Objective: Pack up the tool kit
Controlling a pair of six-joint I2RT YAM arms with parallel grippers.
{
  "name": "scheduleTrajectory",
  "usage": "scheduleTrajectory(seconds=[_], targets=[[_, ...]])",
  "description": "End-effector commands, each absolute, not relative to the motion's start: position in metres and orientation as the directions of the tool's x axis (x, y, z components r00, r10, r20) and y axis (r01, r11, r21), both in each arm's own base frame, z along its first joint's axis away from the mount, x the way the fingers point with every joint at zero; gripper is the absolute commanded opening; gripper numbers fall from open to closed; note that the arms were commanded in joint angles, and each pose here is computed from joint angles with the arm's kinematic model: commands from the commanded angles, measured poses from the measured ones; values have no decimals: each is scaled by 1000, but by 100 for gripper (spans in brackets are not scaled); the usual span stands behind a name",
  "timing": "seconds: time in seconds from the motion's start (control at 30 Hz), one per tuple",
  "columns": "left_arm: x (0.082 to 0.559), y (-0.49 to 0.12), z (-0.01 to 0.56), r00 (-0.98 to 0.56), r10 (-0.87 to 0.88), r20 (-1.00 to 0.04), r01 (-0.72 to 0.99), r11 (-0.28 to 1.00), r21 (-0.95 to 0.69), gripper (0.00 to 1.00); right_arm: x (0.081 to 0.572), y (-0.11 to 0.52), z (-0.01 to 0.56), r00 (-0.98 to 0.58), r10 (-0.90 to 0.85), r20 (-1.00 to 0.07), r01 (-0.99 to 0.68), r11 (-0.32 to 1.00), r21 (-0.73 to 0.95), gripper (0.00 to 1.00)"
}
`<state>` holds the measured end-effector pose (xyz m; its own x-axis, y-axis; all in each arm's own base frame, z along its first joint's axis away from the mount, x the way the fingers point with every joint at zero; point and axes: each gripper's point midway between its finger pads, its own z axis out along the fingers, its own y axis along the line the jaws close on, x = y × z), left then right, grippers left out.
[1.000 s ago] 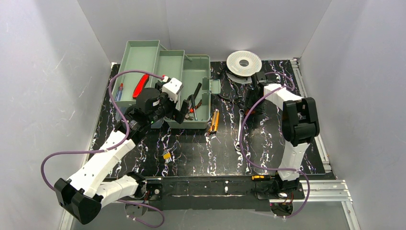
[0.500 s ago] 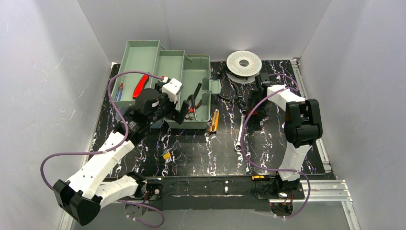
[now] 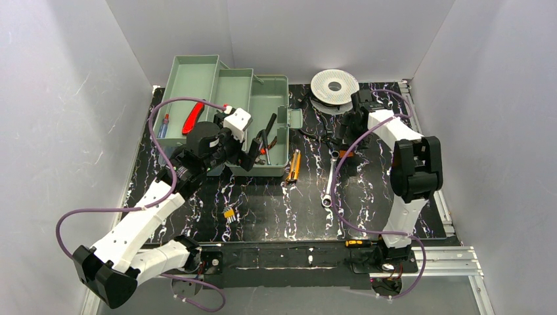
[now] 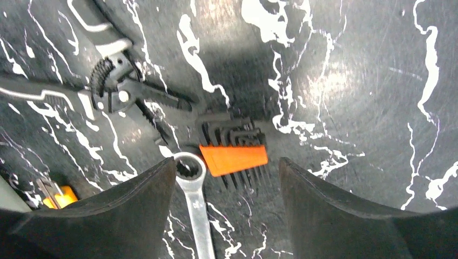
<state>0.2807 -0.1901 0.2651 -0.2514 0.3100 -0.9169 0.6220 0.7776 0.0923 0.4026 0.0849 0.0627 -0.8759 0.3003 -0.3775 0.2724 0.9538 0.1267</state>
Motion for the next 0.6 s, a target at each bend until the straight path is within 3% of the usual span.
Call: scheduleTrajectory(seconds=[0.0, 0.37, 0.57], targets=[[274, -189, 274, -225, 307, -925, 633, 768, 101, 100, 417, 77, 53, -864, 335, -376, 330, 941, 78, 76], [272, -190, 275, -223, 308, -925, 637, 764, 101, 100, 400, 81, 19, -873, 374, -314, 387, 922, 24, 70], [271, -190, 275, -221, 310, -925, 637, 764, 104, 100, 400, 90, 33, -861, 381, -337, 370, 924, 99, 47]])
